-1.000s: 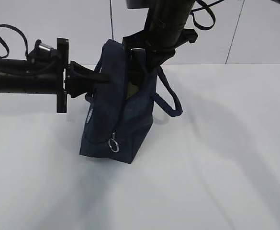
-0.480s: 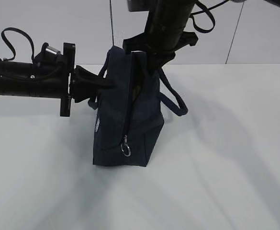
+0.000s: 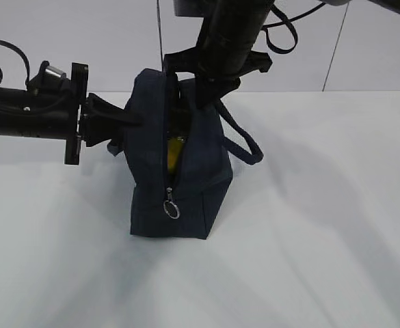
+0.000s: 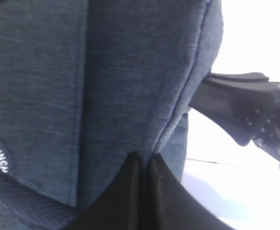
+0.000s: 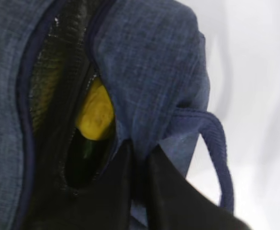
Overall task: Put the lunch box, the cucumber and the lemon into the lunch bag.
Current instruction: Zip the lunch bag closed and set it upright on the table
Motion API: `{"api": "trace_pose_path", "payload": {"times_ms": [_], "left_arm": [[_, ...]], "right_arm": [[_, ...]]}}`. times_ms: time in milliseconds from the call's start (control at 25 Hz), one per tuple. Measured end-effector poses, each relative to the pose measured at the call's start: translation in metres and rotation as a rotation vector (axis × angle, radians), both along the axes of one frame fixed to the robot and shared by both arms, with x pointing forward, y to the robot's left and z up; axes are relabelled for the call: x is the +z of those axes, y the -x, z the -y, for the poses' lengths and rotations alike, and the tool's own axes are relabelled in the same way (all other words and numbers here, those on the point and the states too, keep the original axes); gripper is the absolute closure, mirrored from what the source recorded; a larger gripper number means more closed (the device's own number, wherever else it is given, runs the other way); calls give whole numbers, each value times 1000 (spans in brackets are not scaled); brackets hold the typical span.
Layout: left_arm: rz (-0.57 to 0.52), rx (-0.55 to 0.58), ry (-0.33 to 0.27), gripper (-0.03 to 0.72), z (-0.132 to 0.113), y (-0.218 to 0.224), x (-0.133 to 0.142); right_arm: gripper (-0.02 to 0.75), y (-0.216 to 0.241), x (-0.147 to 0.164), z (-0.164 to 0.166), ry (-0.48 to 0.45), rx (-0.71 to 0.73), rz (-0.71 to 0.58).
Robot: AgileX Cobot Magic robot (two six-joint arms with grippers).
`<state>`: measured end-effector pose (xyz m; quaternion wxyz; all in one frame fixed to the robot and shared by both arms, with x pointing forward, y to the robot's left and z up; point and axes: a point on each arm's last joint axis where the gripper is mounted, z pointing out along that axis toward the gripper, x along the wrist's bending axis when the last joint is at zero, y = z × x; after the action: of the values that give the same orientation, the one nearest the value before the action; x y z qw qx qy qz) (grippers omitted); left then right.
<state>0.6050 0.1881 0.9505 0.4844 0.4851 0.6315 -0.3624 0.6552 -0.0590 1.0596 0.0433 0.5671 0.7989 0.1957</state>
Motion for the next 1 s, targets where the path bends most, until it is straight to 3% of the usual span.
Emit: {"api": "trace_pose_path", "payload": {"times_ms": [120, 240, 360, 720, 1000], "left_arm": [[0, 0, 0, 582, 0, 0, 0], [0, -3, 6, 480, 0, 0, 1], [-1, 1, 23, 435, 1, 0, 2], [-2, 9, 41, 421, 1, -1, 3], [79, -7, -3, 421, -12, 2, 16]], "right_arm": [[576, 1, 0, -1, -10, 0, -6], [419, 1, 0, -1, -10, -1, -6], [330, 0, 3, -1, -15, -1, 2], [305, -2, 28, -2, -55, 4, 82], [304, 10, 57, 0, -101, 33, 129]]}}
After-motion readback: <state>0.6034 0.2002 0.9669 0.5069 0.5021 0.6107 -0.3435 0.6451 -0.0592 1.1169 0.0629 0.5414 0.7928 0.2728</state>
